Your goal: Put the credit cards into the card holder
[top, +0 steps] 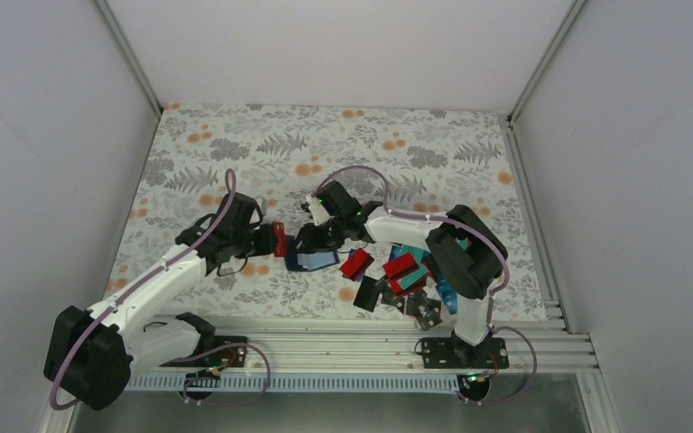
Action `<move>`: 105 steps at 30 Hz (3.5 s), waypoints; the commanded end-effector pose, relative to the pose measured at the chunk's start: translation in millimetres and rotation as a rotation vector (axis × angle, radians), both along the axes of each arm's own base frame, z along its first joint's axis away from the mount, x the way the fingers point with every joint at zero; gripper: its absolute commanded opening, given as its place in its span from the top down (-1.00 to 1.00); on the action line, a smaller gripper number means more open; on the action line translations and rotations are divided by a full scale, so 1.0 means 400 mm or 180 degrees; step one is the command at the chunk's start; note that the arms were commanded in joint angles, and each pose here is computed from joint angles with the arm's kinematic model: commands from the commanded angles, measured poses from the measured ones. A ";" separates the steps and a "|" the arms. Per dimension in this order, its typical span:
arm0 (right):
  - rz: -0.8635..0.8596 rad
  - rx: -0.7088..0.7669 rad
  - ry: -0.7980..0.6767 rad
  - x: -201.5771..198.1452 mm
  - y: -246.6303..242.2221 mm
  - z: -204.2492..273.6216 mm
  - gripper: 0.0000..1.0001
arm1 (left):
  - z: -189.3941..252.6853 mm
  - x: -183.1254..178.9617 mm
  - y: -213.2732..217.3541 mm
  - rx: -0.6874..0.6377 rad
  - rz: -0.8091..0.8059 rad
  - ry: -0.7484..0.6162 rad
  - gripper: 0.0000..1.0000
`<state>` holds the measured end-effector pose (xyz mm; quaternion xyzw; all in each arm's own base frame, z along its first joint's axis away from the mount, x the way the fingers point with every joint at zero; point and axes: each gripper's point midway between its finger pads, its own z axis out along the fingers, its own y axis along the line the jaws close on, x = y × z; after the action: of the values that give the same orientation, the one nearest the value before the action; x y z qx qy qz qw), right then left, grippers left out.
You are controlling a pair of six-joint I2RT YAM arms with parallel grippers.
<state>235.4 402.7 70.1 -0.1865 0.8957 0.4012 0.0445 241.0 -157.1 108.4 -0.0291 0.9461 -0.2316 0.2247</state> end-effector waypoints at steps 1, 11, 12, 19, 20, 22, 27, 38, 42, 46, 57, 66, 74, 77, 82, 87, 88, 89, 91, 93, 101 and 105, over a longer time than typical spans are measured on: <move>0.0236 0.0083 0.0111 -0.034 0.037 -0.015 0.29 | -0.037 -0.028 0.021 0.0096 0.0085 0.0144 0.95; 0.0397 0.0242 0.0241 -0.053 0.058 -0.045 0.06 | 0.050 0.022 0.024 -0.0035 0.0263 -0.0272 0.95; 0.0394 0.0220 0.0251 -0.053 0.056 -0.054 0.05 | 0.056 0.030 0.018 -0.0072 0.0259 -0.0293 0.95; 0.0425 0.0138 0.0264 -0.061 0.046 -0.094 0.03 | 0.092 0.097 -0.043 -0.0338 0.0119 -0.0451 0.95; 0.0434 0.0144 0.0257 -0.061 0.046 -0.095 0.03 | 0.083 0.104 -0.047 -0.0326 0.0109 -0.0427 0.95; 0.0450 0.0149 0.0236 -0.063 0.044 -0.096 0.03 | 0.057 0.116 -0.054 -0.0290 0.0080 -0.0375 0.95; 0.0466 0.0146 0.0212 -0.066 0.038 -0.103 0.02 | -0.030 0.119 -0.073 -0.0277 -0.0029 -0.0203 0.95; 0.0503 0.0141 0.0195 -0.064 0.035 -0.095 0.02 | -0.120 0.063 -0.099 -0.0666 -0.0080 -0.0009 0.95; 0.0535 0.0198 0.0207 -0.066 0.030 -0.070 -0.01 | -0.149 0.045 -0.081 -0.0586 -0.0034 0.0049 0.95; 0.0624 0.0361 0.0232 -0.075 0.034 -0.020 -0.16 | -0.173 0.034 -0.073 -0.0559 -0.0013 0.0092 0.95; 0.0459 0.0468 -0.0026 -0.038 -0.052 0.118 -0.34 | -0.162 0.055 -0.085 -0.0625 -0.0029 -0.0014 0.95; -0.0147 -0.0241 -0.0361 0.049 -0.166 0.007 -0.20 | -0.154 0.052 -0.094 -0.0674 -0.0095 -0.0023 0.95; -0.0323 -0.0665 -0.0343 0.062 -0.212 -0.072 -0.13 | -0.148 0.054 -0.098 -0.0683 -0.0110 -0.0009 0.95; -0.0392 -0.0844 -0.0446 0.071 -0.242 -0.072 -0.15 | -0.147 0.054 -0.098 -0.0681 -0.0119 -0.0014 0.95; -0.0420 -0.0931 -0.0508 0.065 -0.265 -0.065 -0.17 | -0.146 0.053 -0.100 -0.0689 -0.0131 -0.0007 0.95; -0.0319 -0.0836 -0.0323 0.037 -0.253 -0.101 -0.04 | -0.131 0.051 -0.108 -0.0740 -0.0179 -0.0024 0.95; -0.0303 -0.0802 -0.0295 0.033 -0.248 -0.105 0.02 | -0.128 0.050 -0.109 -0.0750 -0.0190 -0.0025 0.95; -0.0294 -0.0784 -0.0274 0.031 -0.245 -0.109 0.08 | -0.126 0.050 -0.110 -0.0750 -0.0196 -0.0030 0.95; -0.0298 -0.0796 -0.0248 0.030 -0.245 -0.120 0.22 | -0.126 0.047 -0.109 -0.0752 -0.0201 -0.0020 0.95; -0.0304 -0.0817 -0.0240 0.031 -0.247 -0.129 0.36 | -0.127 0.044 -0.111 -0.0768 -0.0207 -0.0007 0.95; -0.0329 -0.0880 -0.0148 0.016 -0.261 -0.166 0.77 | -0.123 0.030 -0.120 -0.0916 -0.0195 0.0077 0.95; -0.0362 -0.0912 -0.0115 0.010 -0.269 -0.178 0.83 | -0.137 0.018 -0.121 -0.0937 -0.0134 0.0283 0.95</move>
<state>247.2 304.4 16.8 -0.1580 0.9448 0.2773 0.0744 254.1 -202.3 54.2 -0.0397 0.9111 -0.3601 0.1963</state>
